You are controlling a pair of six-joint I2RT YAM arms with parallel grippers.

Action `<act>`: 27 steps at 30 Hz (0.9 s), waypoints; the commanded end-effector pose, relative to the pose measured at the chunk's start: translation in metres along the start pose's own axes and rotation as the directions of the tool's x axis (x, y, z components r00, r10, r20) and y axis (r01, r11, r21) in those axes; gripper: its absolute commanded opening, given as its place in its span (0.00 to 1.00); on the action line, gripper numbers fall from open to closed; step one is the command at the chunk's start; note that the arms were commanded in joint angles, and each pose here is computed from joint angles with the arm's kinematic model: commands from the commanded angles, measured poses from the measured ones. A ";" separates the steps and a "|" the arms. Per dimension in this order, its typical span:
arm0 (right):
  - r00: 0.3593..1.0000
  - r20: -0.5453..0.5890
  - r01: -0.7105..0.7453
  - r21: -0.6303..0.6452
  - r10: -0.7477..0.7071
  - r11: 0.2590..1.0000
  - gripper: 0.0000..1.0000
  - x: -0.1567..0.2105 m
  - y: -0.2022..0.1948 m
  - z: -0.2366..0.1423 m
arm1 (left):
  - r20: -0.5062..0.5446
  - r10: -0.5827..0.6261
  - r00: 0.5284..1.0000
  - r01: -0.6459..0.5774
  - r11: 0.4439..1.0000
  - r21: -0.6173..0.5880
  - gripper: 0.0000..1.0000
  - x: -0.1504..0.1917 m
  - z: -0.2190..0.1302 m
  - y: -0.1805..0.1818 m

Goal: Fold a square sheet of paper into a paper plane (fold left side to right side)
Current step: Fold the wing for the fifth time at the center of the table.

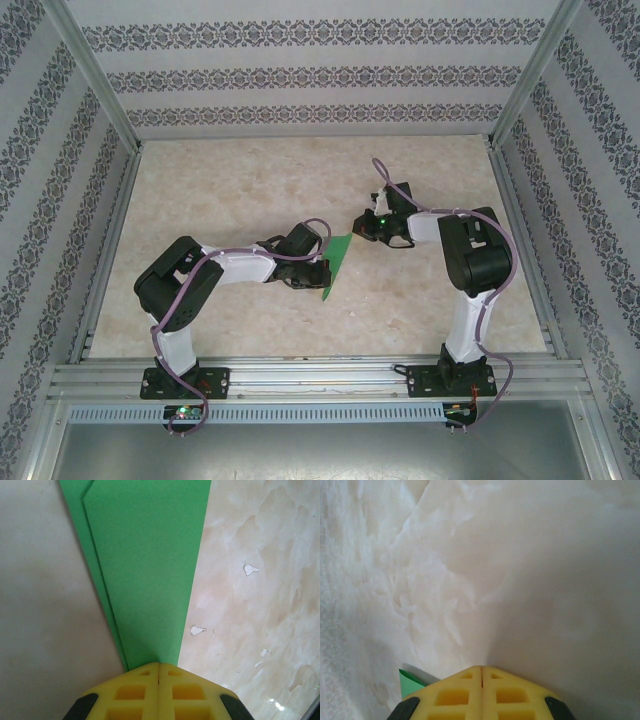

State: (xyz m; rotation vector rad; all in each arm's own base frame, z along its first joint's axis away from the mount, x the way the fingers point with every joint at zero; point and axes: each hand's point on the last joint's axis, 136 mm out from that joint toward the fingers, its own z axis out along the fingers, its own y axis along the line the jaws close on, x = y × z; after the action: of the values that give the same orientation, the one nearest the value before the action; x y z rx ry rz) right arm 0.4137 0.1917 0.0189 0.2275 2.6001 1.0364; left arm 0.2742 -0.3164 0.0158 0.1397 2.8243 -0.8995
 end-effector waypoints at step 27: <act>0.999 0.030 0.035 -0.111 -0.031 0.993 0.00 0.046 0.032 -0.072 | -0.154 -0.084 0.984 0.043 0.966 -0.254 0.00 0.059 0.005 0.072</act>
State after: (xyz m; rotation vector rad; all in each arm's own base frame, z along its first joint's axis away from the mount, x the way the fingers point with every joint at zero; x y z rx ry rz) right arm 0.3639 0.1739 0.0796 0.1758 2.4907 1.0824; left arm 0.2738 -0.3160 0.0161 0.1412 2.8213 -0.9006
